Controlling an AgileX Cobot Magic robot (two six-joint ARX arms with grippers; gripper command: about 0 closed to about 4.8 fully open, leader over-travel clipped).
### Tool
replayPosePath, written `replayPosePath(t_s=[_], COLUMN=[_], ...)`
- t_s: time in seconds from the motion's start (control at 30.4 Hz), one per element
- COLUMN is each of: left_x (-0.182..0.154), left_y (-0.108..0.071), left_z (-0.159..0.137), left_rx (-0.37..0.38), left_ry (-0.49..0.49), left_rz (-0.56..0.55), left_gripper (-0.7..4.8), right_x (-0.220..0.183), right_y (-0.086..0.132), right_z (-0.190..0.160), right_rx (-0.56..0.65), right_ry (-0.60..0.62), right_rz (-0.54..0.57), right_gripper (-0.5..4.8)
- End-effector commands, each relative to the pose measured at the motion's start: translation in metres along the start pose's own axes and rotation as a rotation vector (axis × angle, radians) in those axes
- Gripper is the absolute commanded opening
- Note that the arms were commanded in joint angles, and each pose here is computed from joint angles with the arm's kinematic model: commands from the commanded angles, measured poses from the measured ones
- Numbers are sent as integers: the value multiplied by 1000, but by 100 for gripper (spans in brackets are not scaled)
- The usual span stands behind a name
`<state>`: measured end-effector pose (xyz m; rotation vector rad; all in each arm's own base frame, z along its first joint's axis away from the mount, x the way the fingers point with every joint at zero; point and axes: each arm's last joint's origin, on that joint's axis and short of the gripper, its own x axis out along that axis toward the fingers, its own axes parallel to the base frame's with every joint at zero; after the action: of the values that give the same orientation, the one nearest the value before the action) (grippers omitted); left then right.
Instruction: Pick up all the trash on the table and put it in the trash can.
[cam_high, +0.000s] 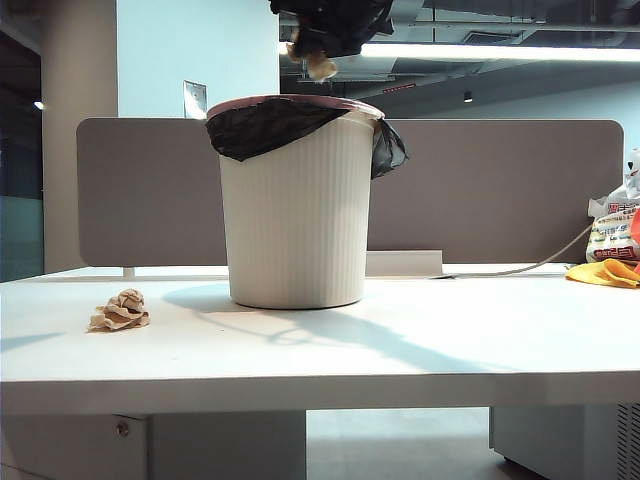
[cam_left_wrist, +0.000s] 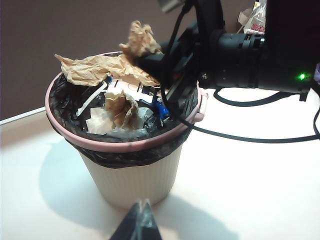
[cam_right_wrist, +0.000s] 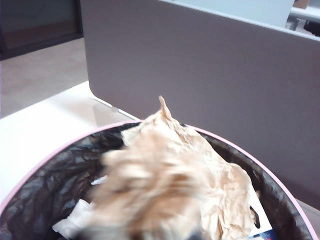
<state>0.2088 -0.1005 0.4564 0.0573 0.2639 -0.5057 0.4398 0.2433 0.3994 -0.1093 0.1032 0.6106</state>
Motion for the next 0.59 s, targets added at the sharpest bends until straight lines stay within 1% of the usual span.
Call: replayPosePath(t_s=[0.03, 0.3, 0.33, 0.36, 0.39, 0.46, 0.49, 0.53, 0.56, 0.59], left_x=[-3, -4, -6, -8, -12, -21, -26, -32, -37, -42], left_y=[0, 0, 0, 0, 0, 0, 0, 0, -1, -1], left_z=[3, 3, 2, 2, 3, 4, 5, 6, 6, 6], left_rx=[6, 5, 4, 3, 3, 5, 6, 6, 7, 7], left_ry=[-23, -14, -11, -11, -13, -30, -40, -51, -56, -58], left_rz=[2, 2, 2, 2, 4, 23, 34, 45, 50, 51], left_gripper=[-5, -6, -5, -6, -6, -6, -5, -5, -6, -5], right_x=[-3, -7, -10, -14, -18, -31, -38, -44, -50, -56], right_y=[1, 1, 3, 4, 6, 12, 14, 18, 22, 27], right_z=[6, 5, 6, 10, 14, 25, 32, 38, 43, 49], right_rx=[1, 5, 6, 7, 6, 2, -5, -7, -7, 6], right_ry=[-17, 31, 40, 45, 48, 43, 35, 24, 17, 11], right_rz=[3, -7, -4, 0, 11, 43, 64, 87, 100, 122], right_gripper=[454, 454, 451, 427, 366, 95, -22, 9, -9, -9])
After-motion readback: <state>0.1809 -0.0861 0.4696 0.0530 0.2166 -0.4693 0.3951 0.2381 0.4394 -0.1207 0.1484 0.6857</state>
